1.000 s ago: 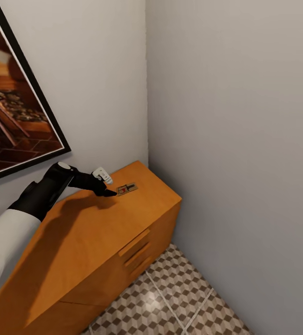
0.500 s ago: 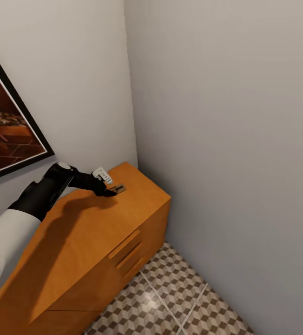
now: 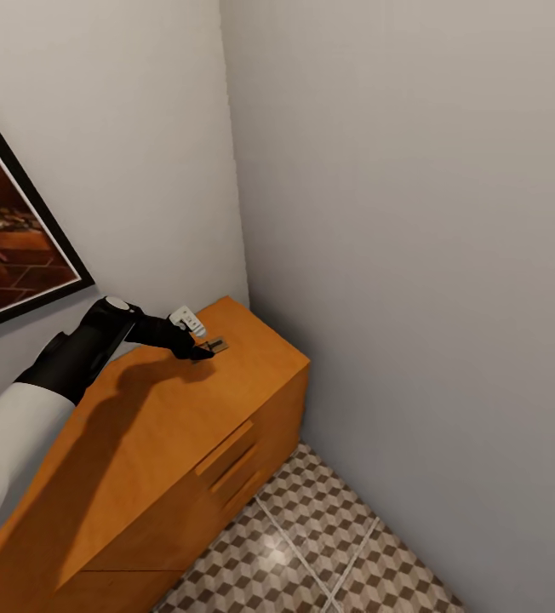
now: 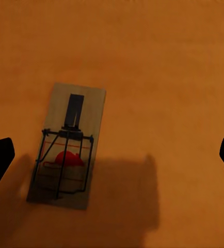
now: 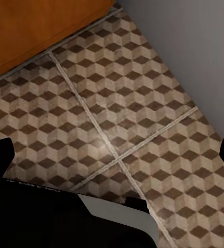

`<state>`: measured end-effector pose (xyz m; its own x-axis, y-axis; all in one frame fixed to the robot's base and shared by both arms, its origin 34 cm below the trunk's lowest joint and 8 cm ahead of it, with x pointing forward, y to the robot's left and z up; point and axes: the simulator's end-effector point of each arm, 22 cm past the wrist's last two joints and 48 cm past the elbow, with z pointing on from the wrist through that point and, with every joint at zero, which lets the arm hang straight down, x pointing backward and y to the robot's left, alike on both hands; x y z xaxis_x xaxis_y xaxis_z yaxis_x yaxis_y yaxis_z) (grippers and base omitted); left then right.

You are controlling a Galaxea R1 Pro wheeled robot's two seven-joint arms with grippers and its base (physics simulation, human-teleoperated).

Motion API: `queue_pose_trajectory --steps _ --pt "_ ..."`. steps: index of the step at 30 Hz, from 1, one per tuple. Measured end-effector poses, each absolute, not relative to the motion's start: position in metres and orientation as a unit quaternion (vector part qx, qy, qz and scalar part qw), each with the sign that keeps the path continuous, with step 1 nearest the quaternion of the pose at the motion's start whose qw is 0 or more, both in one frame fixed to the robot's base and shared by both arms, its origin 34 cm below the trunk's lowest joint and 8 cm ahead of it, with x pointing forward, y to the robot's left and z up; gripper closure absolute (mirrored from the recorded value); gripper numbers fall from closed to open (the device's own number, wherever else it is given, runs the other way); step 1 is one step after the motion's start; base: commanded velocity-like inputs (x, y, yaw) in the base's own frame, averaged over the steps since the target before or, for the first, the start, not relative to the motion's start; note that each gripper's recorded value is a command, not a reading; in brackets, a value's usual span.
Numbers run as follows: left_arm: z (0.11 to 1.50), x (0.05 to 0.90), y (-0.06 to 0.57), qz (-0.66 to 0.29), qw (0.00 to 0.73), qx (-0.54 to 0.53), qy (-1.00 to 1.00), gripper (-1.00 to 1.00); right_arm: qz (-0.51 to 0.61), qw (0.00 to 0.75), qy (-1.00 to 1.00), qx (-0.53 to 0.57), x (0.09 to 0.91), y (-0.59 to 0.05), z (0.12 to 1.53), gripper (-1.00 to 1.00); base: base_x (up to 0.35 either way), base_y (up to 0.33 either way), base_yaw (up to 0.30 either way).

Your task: Take the four mousetraps from the cabinet in the bathroom and place them on the bathroom floor. Make sure all four end up on the same floor surface, and ensure that at least two of them are either under or directly next to the same bathroom sink.

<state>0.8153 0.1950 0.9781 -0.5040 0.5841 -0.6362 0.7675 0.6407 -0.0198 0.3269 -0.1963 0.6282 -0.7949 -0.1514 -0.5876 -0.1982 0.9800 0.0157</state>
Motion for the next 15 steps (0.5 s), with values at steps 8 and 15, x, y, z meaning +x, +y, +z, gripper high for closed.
queue_pose_trajectory --steps 8,15 --pt "0.976 0.815 0.197 -0.151 0.3 0.394 0.855 -1.0 0.038 0.307 0.947 -0.092 0.327 -0.196 0.628 -1.0 0.0 0.0 0.0" --pt "0.974 0.815 0.208 -0.145 0.296 0.39 0.86 -1.0 0.038 0.307 0.947 -0.092 0.327 -0.196 0.628 -1.0 0.0 0.0 0.0"
